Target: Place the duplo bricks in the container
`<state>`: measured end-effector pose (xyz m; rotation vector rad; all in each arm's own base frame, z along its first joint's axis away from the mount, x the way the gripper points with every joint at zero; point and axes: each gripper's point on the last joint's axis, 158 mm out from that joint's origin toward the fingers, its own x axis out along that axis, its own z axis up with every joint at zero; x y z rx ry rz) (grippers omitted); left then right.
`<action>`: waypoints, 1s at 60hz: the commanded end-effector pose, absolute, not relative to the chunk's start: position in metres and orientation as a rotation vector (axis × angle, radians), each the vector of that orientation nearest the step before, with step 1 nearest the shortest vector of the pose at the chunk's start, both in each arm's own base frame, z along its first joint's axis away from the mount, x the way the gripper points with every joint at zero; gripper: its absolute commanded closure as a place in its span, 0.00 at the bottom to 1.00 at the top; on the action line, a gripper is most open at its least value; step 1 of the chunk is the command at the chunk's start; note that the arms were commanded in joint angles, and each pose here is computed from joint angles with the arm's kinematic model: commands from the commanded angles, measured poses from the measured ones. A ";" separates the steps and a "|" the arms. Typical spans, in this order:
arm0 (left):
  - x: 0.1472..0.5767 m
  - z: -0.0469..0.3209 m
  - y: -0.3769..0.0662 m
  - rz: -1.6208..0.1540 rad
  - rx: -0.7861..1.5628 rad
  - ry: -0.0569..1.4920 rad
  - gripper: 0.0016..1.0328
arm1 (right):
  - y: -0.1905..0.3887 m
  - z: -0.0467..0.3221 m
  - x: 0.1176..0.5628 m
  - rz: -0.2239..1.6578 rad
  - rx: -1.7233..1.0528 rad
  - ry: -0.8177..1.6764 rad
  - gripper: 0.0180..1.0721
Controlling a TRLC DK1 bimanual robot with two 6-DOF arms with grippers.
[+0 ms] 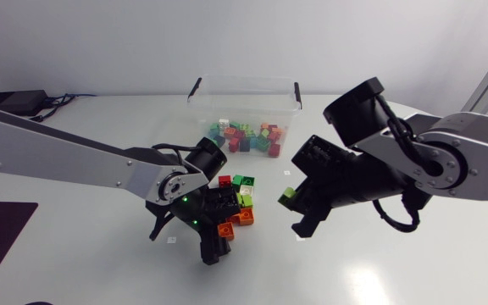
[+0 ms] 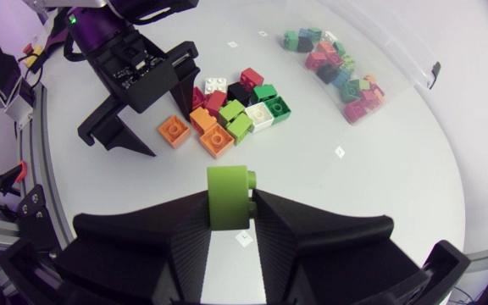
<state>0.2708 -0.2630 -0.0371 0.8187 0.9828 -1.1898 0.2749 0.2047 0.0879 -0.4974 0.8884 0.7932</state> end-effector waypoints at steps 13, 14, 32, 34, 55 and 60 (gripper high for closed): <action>0.274 -0.044 -0.263 -1.168 0.829 1.004 0.65 | 0.191 0.130 0.306 0.752 -0.433 0.815 0.71; 0.274 -0.044 -0.263 -1.167 0.829 1.002 0.65 | 0.190 0.131 0.307 0.750 -0.431 0.813 0.71; 0.253 -0.034 -0.249 -1.169 0.848 0.994 0.80 | 0.194 0.156 0.378 0.679 -0.329 0.733 0.71; 0.253 -0.031 -0.247 -1.165 0.851 0.989 0.80 | 0.196 0.155 0.385 0.674 -0.319 0.729 0.71; 0.265 0.026 -0.228 -1.096 0.817 0.913 0.80 | 0.213 0.168 0.472 0.593 -0.207 0.640 0.71; 0.278 0.042 -0.224 -1.062 0.799 0.882 0.80 | 0.217 0.172 0.487 0.579 -0.193 0.623 0.71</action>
